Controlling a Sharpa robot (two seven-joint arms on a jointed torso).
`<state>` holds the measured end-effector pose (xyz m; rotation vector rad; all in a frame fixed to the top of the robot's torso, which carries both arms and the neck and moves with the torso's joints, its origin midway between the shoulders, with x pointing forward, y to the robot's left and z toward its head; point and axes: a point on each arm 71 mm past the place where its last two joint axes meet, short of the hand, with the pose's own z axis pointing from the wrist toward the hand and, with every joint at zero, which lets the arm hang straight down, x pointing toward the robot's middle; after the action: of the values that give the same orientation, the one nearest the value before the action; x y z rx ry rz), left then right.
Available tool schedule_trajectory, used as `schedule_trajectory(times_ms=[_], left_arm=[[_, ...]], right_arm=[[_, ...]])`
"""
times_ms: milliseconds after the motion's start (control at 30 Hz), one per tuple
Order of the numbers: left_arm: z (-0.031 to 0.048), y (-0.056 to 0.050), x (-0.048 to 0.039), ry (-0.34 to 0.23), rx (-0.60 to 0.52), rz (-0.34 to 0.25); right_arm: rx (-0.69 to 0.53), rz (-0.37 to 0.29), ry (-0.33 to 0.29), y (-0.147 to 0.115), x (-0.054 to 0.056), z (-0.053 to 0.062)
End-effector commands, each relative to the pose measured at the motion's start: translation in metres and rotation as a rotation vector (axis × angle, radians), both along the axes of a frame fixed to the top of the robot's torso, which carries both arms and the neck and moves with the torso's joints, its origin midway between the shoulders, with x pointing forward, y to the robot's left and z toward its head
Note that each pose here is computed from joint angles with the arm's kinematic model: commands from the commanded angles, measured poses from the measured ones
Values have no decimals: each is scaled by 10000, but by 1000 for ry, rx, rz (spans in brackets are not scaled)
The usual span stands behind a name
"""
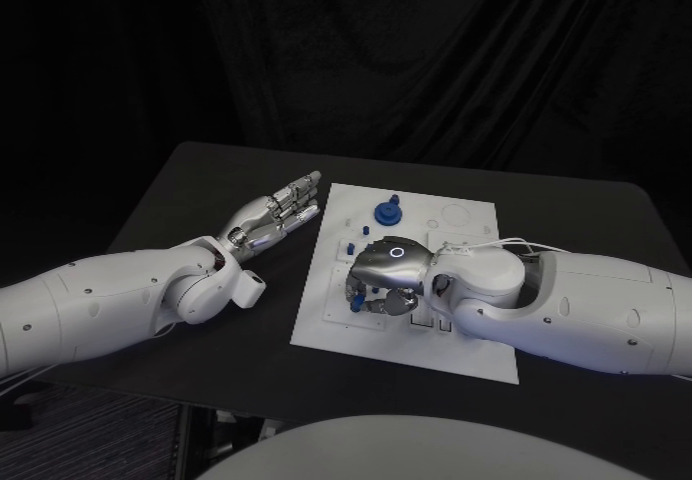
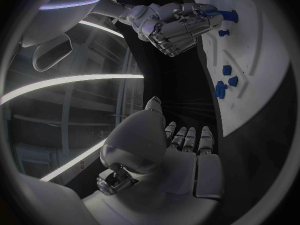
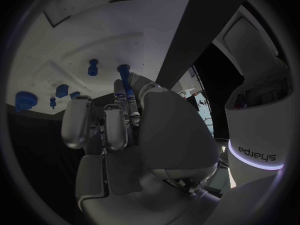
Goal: Assemble the parts on the task board
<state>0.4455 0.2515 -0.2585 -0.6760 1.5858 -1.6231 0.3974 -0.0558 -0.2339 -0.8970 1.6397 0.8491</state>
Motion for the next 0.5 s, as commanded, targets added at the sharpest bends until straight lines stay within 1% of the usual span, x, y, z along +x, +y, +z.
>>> schedule_trajectory(times_ms=[33, 233, 500], left_arm=[[49, -17, -16, -56, -51, -24], [45, -19, -14, -53, -50, -26], [41, -23, -14, -49, -50, -28]], right_arm=[[-25, -17, -5, -14, 10, -25], [-31, -16, -1, 4, 9, -41], [-37, -13, 10, 19, 4, -95]])
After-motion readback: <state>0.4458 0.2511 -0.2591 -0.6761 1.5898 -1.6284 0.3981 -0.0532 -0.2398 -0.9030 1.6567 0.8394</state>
